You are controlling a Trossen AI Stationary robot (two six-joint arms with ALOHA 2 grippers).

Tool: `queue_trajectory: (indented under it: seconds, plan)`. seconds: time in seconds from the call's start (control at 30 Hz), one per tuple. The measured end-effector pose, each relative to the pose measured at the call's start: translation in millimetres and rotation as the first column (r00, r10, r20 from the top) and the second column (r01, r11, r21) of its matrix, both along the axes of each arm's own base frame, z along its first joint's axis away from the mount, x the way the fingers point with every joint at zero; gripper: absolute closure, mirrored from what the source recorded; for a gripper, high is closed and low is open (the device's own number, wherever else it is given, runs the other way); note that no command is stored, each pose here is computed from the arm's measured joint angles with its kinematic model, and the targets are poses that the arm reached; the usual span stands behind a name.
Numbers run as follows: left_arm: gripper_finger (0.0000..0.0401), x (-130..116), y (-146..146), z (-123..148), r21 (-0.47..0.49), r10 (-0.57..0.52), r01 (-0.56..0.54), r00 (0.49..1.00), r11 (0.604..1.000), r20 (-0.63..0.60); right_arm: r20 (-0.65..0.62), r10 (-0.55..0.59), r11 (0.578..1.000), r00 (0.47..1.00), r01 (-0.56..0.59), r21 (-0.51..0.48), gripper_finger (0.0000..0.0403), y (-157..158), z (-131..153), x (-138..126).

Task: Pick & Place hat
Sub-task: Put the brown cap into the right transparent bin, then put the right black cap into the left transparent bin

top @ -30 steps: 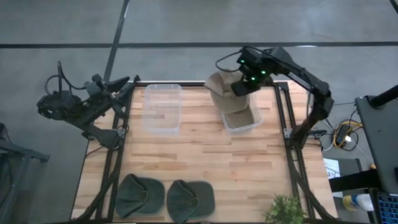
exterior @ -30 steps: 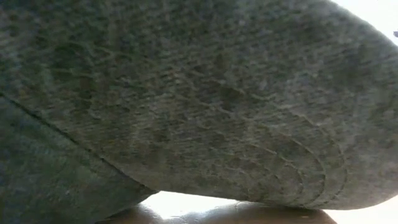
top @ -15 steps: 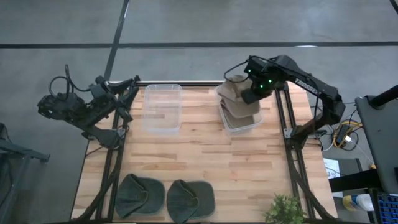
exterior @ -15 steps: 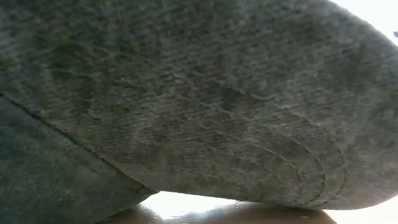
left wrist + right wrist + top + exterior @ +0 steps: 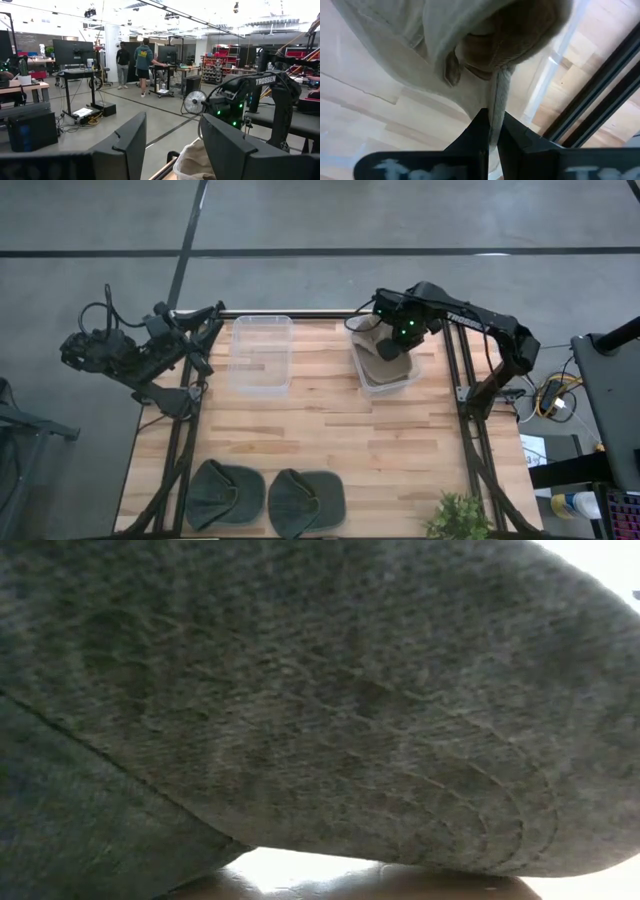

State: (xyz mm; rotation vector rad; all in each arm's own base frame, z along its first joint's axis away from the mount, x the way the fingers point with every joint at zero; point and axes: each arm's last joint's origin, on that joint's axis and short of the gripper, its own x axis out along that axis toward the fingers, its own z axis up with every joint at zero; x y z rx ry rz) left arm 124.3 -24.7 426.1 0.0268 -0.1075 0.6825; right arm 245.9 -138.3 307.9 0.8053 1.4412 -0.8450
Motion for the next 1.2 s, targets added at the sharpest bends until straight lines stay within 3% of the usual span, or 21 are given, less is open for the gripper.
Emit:
queue_trajectory:
  seconds: [0.27,0.47,0.67,0.83,1.03,1.2]
  plan:
    - [0.0220,0.0,0.0,0.0,-0.001,0.000,0.000,1.000,1.000,0.001,-0.056,0.052,0.998,0.997,-0.051,0.029,0.0382,-5.8,-19.1,11.9]
    - [0.0220,-0.1,0.0,0.0,-0.004,-0.001,0.001,1.000,1.000,0.003,-0.056,0.095,0.995,0.994,-0.092,0.047,0.0311,-5.3,-18.6,12.4]
    - [0.0220,0.0,0.0,0.0,-0.005,0.000,0.000,1.000,1.000,0.004,0.020,0.100,0.995,0.995,-0.099,-0.004,0.0229,-2.2,9.5,6.5]
    - [0.0220,0.0,0.0,0.0,-0.004,0.000,0.000,1.000,1.000,0.003,0.122,0.120,0.992,0.985,-0.113,-0.062,0.0192,3.0,45.5,1.2]
    - [0.0220,0.2,-0.1,-1.1,-0.001,-0.001,0.001,1.000,1.000,-0.008,0.304,0.279,0.954,0.911,-0.226,-0.199,0.0192,27.8,81.5,7.4]
    - [0.0220,0.8,-0.4,-4.2,-0.004,-0.003,0.003,1.000,1.000,-0.028,0.365,0.471,0.877,0.803,-0.384,-0.288,0.0202,60.1,88.1,26.7]
